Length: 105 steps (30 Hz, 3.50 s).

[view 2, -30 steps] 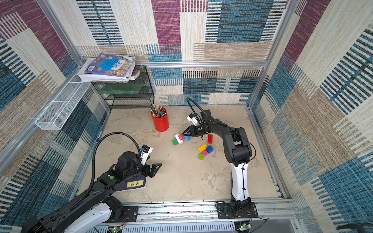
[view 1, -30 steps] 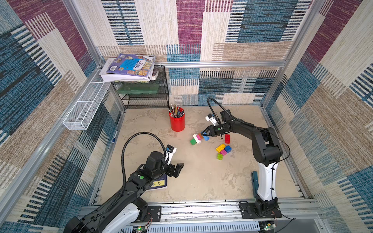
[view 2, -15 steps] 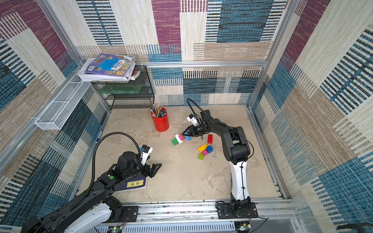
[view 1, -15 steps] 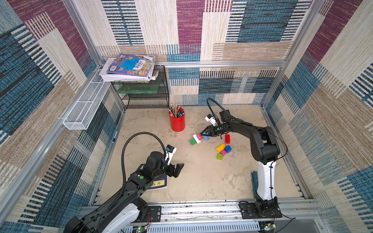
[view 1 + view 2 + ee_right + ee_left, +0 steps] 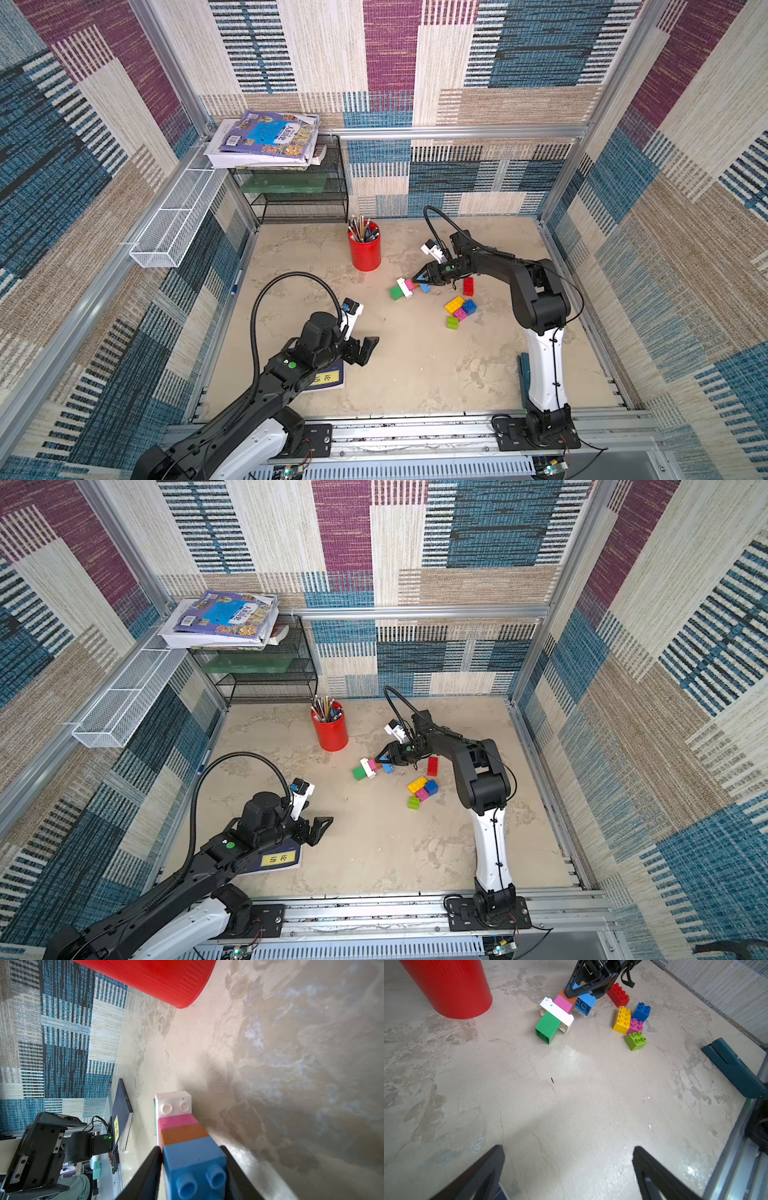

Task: Assemble the letter f with lego
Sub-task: Place the lego brick at the center of the board, then adjust the lego brick at the center of the board.

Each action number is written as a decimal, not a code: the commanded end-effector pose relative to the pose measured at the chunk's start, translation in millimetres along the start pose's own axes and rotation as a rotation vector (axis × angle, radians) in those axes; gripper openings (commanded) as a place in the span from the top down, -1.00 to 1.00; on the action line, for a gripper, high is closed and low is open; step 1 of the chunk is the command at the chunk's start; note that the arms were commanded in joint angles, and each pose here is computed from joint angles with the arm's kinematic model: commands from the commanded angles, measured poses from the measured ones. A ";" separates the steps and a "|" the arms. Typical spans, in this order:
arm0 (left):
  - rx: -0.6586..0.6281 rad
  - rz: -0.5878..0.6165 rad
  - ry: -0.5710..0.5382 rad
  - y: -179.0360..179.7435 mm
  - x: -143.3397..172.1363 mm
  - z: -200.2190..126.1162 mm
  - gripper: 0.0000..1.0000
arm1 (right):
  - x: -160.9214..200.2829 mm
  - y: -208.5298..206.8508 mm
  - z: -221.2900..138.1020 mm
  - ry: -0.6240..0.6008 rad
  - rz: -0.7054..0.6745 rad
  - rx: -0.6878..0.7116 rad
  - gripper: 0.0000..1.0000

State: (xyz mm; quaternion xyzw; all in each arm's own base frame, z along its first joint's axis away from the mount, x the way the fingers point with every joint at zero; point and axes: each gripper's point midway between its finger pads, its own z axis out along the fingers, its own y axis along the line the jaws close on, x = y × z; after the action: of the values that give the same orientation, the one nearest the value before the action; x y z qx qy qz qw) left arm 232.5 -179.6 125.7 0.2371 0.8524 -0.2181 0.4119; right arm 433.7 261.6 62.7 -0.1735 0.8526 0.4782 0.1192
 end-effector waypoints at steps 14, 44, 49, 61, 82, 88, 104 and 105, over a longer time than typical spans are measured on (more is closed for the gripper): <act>-0.002 0.006 -0.014 -0.2 -6.6 0.6 -0.98 | -14.6 -14.2 1.1 -0.035 0.006 0.056 -0.11; -0.002 0.006 -0.018 -0.2 -6.7 -0.9 -0.98 | 13.3 -26.5 -43.8 -0.076 0.026 0.256 0.41; -0.003 0.006 -0.021 -0.3 -7.0 -1.5 -0.99 | 27.8 -23.0 -35.8 -0.053 0.026 0.257 0.53; -0.002 0.007 -0.022 -0.3 -7.3 -1.6 -0.98 | 32.5 -19.9 -6.6 -0.012 0.015 0.251 0.57; -0.004 0.006 -0.021 0.0 -7.0 -1.1 -0.98 | 58.9 -6.0 22.0 0.019 -0.006 0.318 0.67; -0.001 0.006 -0.017 -0.4 -6.4 -0.7 -0.98 | 41.0 -16.2 28.1 -0.012 -0.010 0.380 0.68; -0.003 0.006 -0.014 0.0 -6.2 0.0 -0.99 | -3.3 -43.5 38.7 -0.046 -0.059 0.512 0.64; -0.003 0.006 -0.014 0.0 -6.3 -0.1 -0.98 | -6.5 -44.2 39.3 -0.048 -0.062 0.511 0.63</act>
State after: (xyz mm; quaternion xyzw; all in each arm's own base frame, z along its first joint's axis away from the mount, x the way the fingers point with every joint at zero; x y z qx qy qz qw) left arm 233.4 -180.4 126.7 0.2375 0.8522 -0.2182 0.4119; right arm 459.9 288.3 28.7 -0.1593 0.9199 0.2895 0.2113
